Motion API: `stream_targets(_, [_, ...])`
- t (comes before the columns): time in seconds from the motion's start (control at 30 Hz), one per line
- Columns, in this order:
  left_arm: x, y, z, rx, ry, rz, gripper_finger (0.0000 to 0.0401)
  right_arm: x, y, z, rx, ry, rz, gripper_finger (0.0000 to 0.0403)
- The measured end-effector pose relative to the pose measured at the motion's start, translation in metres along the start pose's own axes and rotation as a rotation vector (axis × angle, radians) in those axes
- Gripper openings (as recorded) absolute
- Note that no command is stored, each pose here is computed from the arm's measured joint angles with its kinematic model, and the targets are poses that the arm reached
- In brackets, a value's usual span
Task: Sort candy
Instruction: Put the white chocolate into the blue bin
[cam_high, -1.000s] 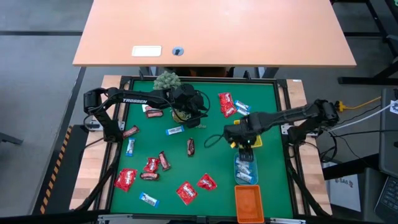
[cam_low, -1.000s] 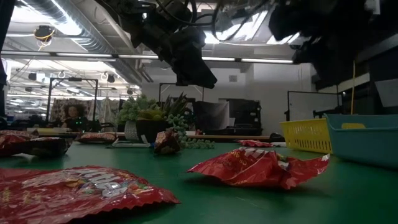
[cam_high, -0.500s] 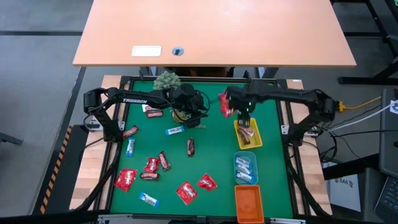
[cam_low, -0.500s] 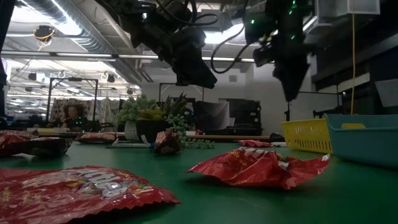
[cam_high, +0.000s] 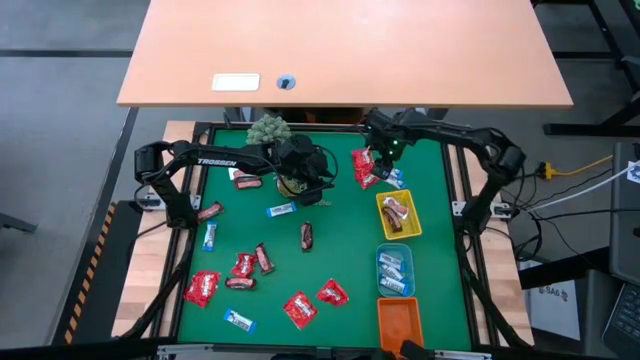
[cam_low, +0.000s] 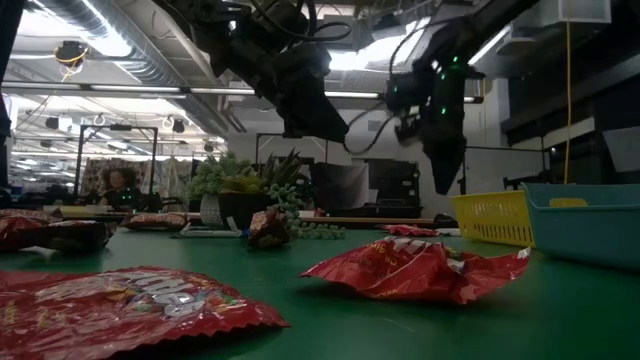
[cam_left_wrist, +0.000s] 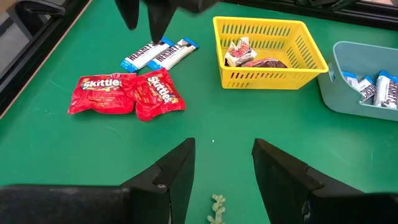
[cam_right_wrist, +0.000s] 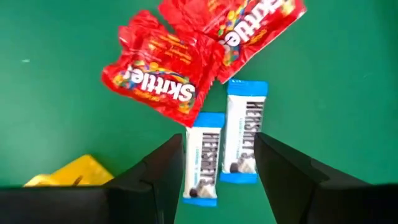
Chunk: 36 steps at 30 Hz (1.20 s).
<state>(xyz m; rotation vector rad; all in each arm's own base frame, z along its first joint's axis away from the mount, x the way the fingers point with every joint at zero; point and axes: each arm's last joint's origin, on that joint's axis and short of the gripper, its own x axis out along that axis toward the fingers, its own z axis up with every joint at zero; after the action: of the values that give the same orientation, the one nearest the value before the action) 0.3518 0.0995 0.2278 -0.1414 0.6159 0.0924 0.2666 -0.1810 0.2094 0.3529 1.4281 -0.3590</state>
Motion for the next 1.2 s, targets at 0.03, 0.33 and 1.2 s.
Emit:
stream_targets(0.03, [0.0,0.0,0.0,0.0,0.0,0.0,0.0156,0.005,-0.002,0.001,0.005,0.014,0.001,0.0193])
stream_targets(0.33, [0.0,0.0,0.0,0.0,0.0,0.0,0.0156,0.037,-0.004,0.007,0.048,0.11,-0.013,0.0193])
stream_targets(1.2, [0.001,-0.006,0.0,0.01,0.001,-0.013,0.0156,0.061,-0.011,0.014,0.09,0.13,-0.159,0.0193])
